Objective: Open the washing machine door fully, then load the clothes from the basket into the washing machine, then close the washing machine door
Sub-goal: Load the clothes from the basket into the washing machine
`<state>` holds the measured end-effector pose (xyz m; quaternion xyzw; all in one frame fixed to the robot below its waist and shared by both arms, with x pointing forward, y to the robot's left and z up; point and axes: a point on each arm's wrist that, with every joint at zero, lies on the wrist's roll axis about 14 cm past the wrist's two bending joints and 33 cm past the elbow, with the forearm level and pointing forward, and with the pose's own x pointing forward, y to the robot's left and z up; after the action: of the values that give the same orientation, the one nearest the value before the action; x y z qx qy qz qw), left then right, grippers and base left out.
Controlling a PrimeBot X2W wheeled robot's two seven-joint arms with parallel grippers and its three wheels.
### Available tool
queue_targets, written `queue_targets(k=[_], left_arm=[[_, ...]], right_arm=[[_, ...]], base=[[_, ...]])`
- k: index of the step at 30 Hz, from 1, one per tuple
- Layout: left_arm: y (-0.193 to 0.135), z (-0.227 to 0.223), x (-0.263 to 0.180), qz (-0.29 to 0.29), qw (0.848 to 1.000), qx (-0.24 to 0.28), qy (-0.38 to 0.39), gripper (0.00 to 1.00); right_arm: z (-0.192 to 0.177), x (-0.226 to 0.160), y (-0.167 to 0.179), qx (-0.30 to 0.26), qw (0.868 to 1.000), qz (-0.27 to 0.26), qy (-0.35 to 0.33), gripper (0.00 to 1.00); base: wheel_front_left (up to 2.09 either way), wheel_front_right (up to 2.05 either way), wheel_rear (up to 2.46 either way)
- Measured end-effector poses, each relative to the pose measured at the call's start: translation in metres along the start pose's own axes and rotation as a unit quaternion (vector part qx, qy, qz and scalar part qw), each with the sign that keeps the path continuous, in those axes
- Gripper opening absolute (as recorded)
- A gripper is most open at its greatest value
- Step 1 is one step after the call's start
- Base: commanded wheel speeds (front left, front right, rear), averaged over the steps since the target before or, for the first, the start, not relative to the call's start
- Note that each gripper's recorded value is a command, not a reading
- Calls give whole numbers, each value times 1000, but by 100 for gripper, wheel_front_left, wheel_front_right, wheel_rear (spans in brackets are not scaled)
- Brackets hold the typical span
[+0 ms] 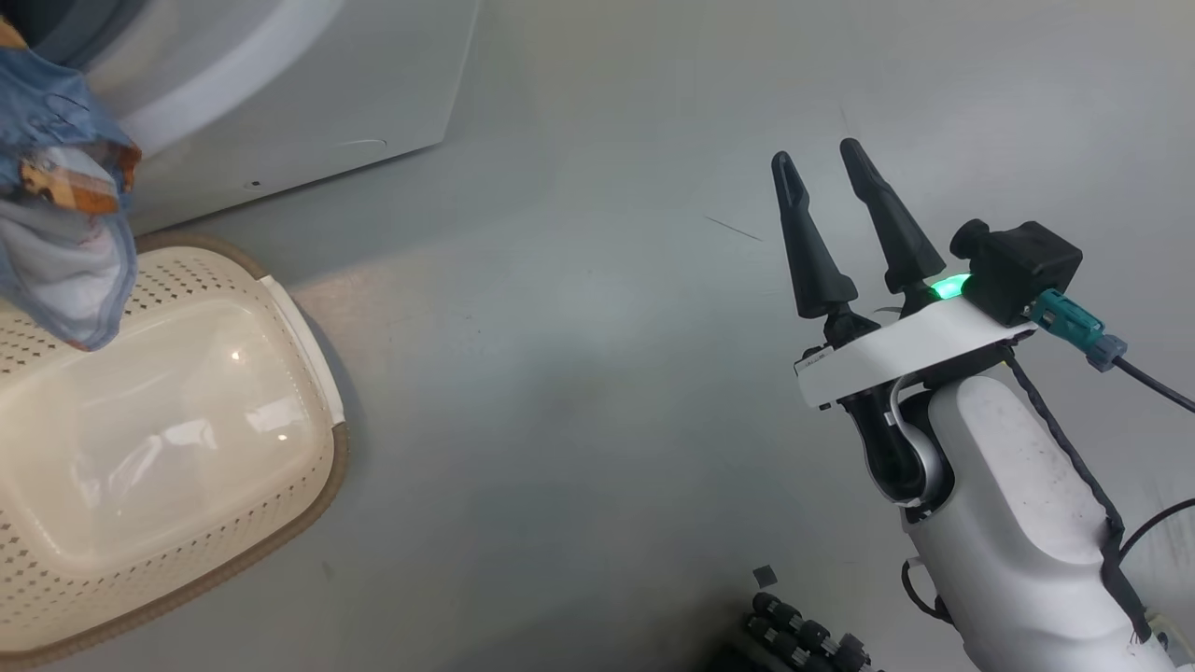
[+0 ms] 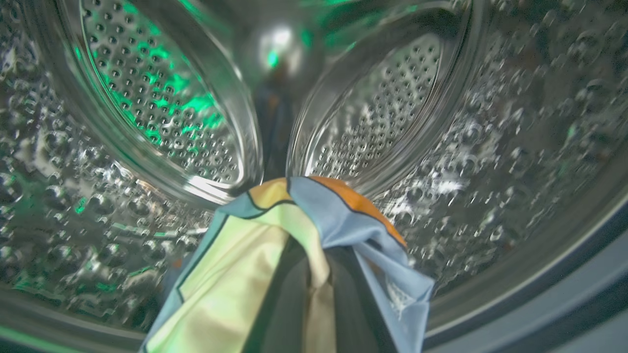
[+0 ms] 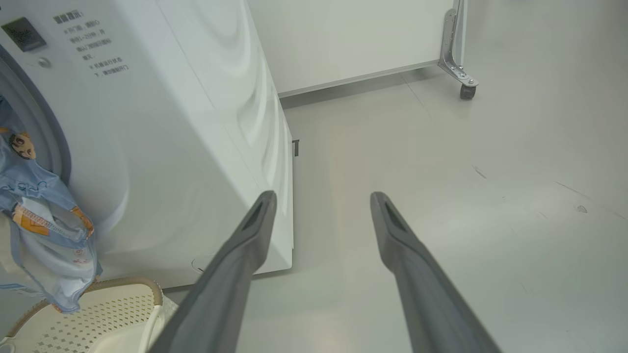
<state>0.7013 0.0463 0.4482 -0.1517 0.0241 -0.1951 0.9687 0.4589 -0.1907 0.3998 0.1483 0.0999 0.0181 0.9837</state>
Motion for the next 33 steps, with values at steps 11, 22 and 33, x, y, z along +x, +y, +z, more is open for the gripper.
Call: queue_targets(k=[11,22,33], left_arm=[[15,-9,8,33,999,-11,-12,100],[5,-21,-4,25,999,14,22,100],[2,-9,-19,18,999,25,7,100]], right_arm=[[-1,1,-6,-6,1000,-10,-1,100],[5,5,6,-4,1000,7,-10,100],[13,8,13,-5,1000,20,-21,100]], base=[[0,0,0],[0,0,0],[0,0,0]])
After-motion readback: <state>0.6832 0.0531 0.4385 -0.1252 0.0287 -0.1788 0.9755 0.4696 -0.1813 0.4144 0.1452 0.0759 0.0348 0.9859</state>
